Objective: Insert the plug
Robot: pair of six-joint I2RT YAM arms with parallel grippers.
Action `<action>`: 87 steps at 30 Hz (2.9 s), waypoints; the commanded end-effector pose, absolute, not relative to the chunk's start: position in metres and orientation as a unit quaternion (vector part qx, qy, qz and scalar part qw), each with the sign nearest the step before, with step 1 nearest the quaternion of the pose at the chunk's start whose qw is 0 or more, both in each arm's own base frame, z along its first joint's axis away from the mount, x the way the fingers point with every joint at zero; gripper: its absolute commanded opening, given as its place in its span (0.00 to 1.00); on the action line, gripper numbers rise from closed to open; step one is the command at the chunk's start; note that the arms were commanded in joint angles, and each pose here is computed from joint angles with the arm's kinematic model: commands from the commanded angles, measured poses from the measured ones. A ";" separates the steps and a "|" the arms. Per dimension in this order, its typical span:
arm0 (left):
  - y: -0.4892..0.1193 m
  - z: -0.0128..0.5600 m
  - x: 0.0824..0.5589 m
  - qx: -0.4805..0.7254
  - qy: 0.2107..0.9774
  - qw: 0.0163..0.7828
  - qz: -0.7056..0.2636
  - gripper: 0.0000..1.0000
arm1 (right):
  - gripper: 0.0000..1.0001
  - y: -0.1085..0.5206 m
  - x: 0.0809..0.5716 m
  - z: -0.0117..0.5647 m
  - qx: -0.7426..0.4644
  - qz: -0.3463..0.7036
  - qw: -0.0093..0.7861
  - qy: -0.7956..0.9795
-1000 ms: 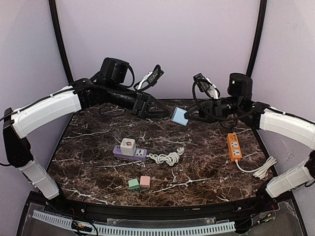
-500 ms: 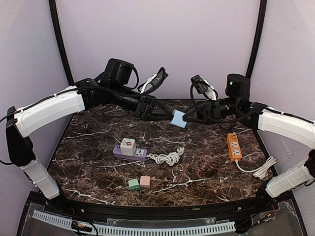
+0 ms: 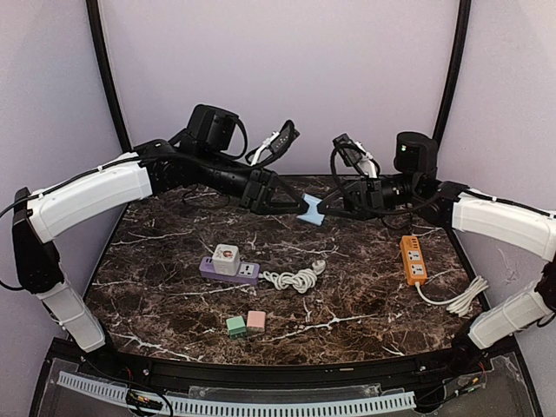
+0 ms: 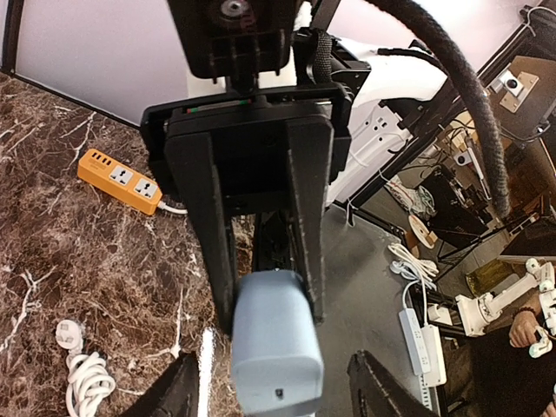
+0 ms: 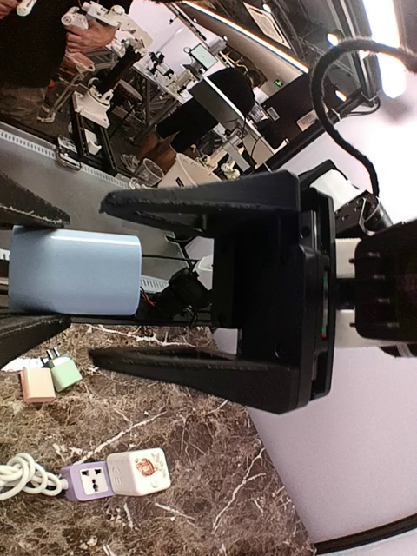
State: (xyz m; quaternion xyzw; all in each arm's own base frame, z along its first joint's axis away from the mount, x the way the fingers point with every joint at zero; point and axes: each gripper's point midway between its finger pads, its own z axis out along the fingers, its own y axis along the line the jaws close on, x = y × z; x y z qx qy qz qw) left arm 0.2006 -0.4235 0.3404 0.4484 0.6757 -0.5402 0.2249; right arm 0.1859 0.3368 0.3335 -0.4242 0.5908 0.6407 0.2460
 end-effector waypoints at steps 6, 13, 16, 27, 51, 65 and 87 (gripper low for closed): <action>-0.432 0.346 0.188 0.459 0.659 0.218 -0.554 0.52 | 0.00 0.345 0.195 0.341 -0.422 0.634 0.271 0.589; -0.435 0.344 0.190 0.460 0.659 0.217 -0.555 0.28 | 0.00 0.345 0.193 0.340 -0.425 0.635 0.269 0.587; -0.435 0.343 0.191 0.460 0.661 0.217 -0.552 0.13 | 0.00 0.344 0.190 0.343 -0.431 0.637 0.269 0.580; -0.420 0.344 0.185 0.482 0.669 0.230 -0.517 0.01 | 0.66 0.336 0.191 0.332 -0.424 0.602 0.285 0.613; -0.333 0.289 0.200 0.625 0.708 0.244 -0.221 0.01 | 0.99 0.281 0.207 0.270 -0.368 0.471 0.312 0.739; -0.313 0.246 0.215 0.687 0.698 0.164 -0.121 0.01 | 0.99 0.276 0.203 0.254 -0.365 0.454 0.291 0.759; -0.316 0.175 0.245 0.739 0.669 0.076 -0.013 0.01 | 0.99 0.276 0.209 0.239 -0.358 0.441 0.269 0.778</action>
